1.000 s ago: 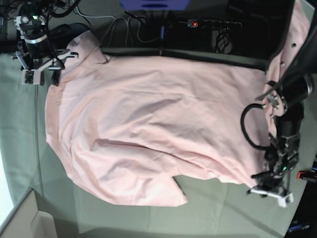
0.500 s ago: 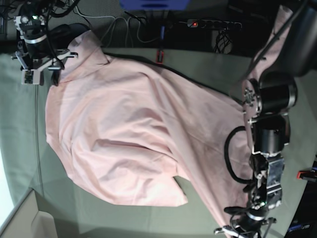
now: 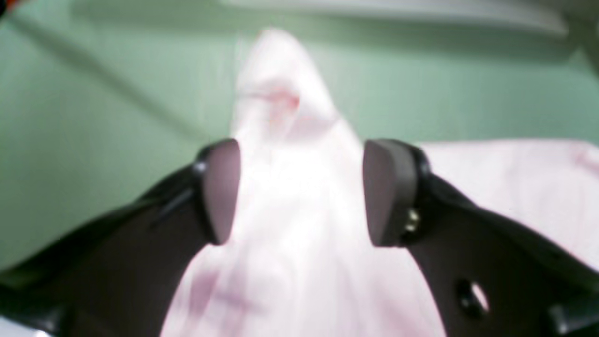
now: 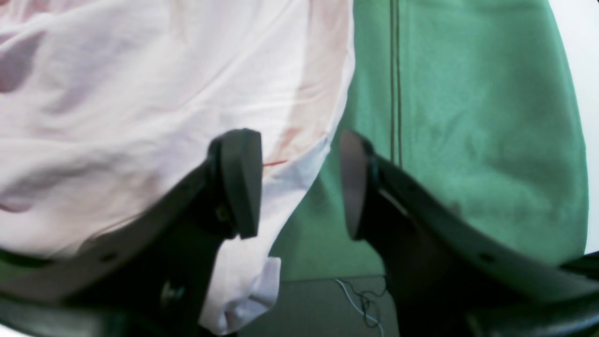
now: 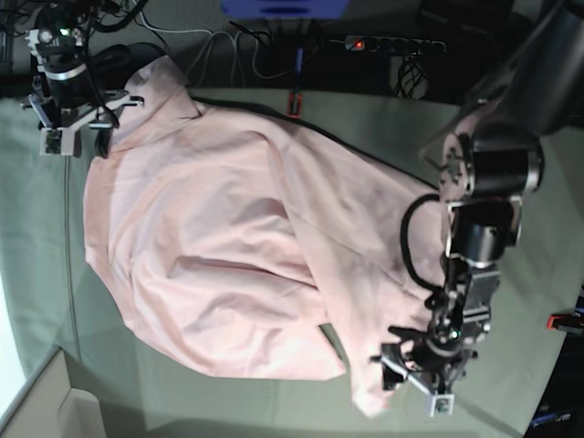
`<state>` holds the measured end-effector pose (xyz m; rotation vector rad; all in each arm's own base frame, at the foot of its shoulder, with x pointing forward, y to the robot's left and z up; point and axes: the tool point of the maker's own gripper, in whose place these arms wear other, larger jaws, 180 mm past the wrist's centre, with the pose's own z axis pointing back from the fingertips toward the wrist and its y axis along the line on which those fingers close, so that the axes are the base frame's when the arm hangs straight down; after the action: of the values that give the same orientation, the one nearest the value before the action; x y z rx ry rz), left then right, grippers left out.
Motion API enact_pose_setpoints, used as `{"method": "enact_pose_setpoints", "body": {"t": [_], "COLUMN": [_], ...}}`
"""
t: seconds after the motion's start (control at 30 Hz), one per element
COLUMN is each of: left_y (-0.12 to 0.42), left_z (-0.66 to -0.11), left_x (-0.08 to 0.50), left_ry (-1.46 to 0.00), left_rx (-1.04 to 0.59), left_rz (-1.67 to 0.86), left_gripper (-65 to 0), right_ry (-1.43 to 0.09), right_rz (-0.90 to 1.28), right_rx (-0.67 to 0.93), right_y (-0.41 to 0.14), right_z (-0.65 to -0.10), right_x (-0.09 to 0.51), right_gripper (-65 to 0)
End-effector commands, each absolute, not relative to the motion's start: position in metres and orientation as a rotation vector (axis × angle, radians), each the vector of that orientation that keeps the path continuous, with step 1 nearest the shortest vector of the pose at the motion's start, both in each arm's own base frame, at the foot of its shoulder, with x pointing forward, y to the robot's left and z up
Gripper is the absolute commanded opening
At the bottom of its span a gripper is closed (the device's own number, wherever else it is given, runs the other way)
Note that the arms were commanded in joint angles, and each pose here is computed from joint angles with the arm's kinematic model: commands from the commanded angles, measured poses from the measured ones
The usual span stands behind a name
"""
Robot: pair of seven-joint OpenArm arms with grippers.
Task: Layout the t-shirt on the table in an organized manner, then fold the t-shirt properly
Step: 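Release the shirt with the left gripper and grasp its hem edge, then drag the hem edge with the left gripper away from the right gripper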
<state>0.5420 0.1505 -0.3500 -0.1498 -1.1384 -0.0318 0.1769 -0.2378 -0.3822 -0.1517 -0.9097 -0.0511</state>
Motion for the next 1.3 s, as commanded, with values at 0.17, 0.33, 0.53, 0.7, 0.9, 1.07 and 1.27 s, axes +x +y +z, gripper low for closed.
{"method": "enact_pose_setpoints", "body": {"t": [0.17, 0.33, 0.53, 0.7, 0.9, 1.07, 1.27], "left_y": [0.172, 0.231, 0.265, 0.262, 0.276, 0.273, 0.265], "left_z": [-0.319, -0.339, -0.392, -0.412, -0.427, -0.437, -0.434], "left_x": [0.527, 0.464, 0.399, 0.376, 0.357, 0.354, 0.360], "left_ry": [-1.264, -1.143, -1.003, -0.953, -0.915, -0.887, -0.926], "left_rx": [-0.115, -0.028, 0.031, 0.035, 0.046, 0.036, 0.023], "left_rz": [-0.002, 0.144, 0.221, 0.219, 0.271, 0.273, 0.277], "left_gripper": [-31.3, -35.6, -35.6, -35.6, -35.7, -35.7, -35.7], "right_ry": [-0.955, -0.960, -0.959, -0.959, -0.956, -0.953, -0.950], "right_rz": [-0.048, -0.048, -0.046, -0.048, -0.048, -0.049, -0.050], "right_rx": [-0.157, -0.157, -0.152, -0.149, -0.149, -0.148, -0.150], "right_y": [-0.240, -0.240, -0.238, -0.237, -0.237, -0.236, -0.237], "right_z": [-0.371, -0.371, -0.371, -0.372, -0.372, -0.373, -0.373], "right_x": [0.182, 0.184, 0.184, 0.185, 0.183, 0.182, 0.181], "right_gripper": [-37.5, -37.5, -37.5, -37.5, -37.5, -37.5, -37.5]}}
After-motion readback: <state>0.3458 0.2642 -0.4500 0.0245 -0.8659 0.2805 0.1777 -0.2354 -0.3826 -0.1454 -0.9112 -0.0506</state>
